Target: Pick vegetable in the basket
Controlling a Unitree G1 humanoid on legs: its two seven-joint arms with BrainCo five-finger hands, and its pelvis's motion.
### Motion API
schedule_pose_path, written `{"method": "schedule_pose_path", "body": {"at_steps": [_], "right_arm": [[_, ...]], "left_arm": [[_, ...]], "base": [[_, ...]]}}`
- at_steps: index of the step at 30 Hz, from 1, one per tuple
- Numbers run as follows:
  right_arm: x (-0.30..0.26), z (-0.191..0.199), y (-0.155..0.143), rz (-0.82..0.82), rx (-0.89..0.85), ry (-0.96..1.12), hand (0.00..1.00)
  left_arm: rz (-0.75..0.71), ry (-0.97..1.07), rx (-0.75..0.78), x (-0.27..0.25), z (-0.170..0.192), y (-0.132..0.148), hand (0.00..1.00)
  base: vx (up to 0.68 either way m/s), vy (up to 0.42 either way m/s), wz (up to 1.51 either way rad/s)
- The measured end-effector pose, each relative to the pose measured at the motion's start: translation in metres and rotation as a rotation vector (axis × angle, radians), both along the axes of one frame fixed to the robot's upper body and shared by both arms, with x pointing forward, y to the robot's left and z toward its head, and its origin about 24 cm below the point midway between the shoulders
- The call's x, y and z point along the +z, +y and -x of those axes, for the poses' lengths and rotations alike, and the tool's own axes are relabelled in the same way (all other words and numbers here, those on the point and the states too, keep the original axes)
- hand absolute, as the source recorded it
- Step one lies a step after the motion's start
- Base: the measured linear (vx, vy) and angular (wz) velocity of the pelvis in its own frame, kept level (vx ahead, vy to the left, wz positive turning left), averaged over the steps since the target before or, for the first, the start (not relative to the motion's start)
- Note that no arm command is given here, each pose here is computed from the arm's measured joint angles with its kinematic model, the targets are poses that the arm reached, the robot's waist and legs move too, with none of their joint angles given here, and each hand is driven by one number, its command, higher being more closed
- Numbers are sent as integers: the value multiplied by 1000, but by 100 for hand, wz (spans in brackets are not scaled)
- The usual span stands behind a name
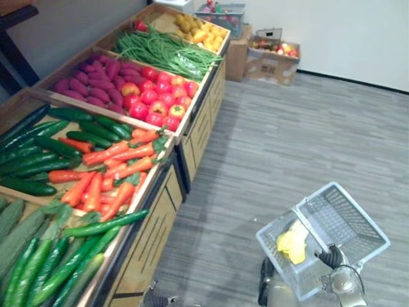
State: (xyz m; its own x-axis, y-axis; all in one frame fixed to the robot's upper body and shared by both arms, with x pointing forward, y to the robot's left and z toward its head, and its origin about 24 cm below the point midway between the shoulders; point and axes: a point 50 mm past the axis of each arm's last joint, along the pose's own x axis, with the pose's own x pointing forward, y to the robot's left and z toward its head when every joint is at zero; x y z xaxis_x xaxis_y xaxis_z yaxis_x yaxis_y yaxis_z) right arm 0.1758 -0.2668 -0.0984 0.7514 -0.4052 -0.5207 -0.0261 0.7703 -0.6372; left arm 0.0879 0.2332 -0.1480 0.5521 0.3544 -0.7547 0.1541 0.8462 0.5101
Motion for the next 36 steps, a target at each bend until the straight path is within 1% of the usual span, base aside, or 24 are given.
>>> {"method": "schedule_pose_path", "body": {"at_steps": [1,2,4,6,8,12,14,17,22,25,26,29,36], "right_arm": [[-1,3,-3,-3,-19,5,100],[0,5,-9,7,-42,7,100],[1,8,-16,8,-83,12,100],[-2,11,-19,-1,-105,30,100],[-9,23,-19,-6,-116,71,100],[-18,45,-21,-8,-138,136,100],[-17,48,-25,2,-145,142,100],[-14,51,-37,25,-166,146,100],[-15,53,-36,18,-179,141,100],[-15,59,-38,17,-204,144,100],[-18,61,-33,3,-204,152,100],[-20,61,-30,-6,-205,154,100],[-21,73,-41,13,-267,185,100]], "left_arm": [[-1,8,1,-1,0,1,0],[27,17,-10,-4,0,-9,0],[39,3,-14,-4,-7,-13,0],[43,4,3,-5,-6,-15,0],[47,-7,14,-4,-7,-17,0],[40,-11,64,-4,-4,-12,0],[40,-8,65,-4,-3,-11,0],[41,-44,55,-1,-11,-13,0],[43,-53,39,0,-16,-16,0],[48,-21,31,-3,-8,-20,0],[39,-16,40,-3,-6,-16,0],[21,-9,46,-2,-4,-9,0],[15,12,57,-3,3,-6,0]], "base": [[344,-542,36],[340,-547,38],[346,-475,19],[330,-405,20],[304,-331,70],[314,-317,70],[268,-218,43],[233,-160,45],[125,11,52],[182,161,35],[193,167,29],[230,158,18],[261,158,63]]}}
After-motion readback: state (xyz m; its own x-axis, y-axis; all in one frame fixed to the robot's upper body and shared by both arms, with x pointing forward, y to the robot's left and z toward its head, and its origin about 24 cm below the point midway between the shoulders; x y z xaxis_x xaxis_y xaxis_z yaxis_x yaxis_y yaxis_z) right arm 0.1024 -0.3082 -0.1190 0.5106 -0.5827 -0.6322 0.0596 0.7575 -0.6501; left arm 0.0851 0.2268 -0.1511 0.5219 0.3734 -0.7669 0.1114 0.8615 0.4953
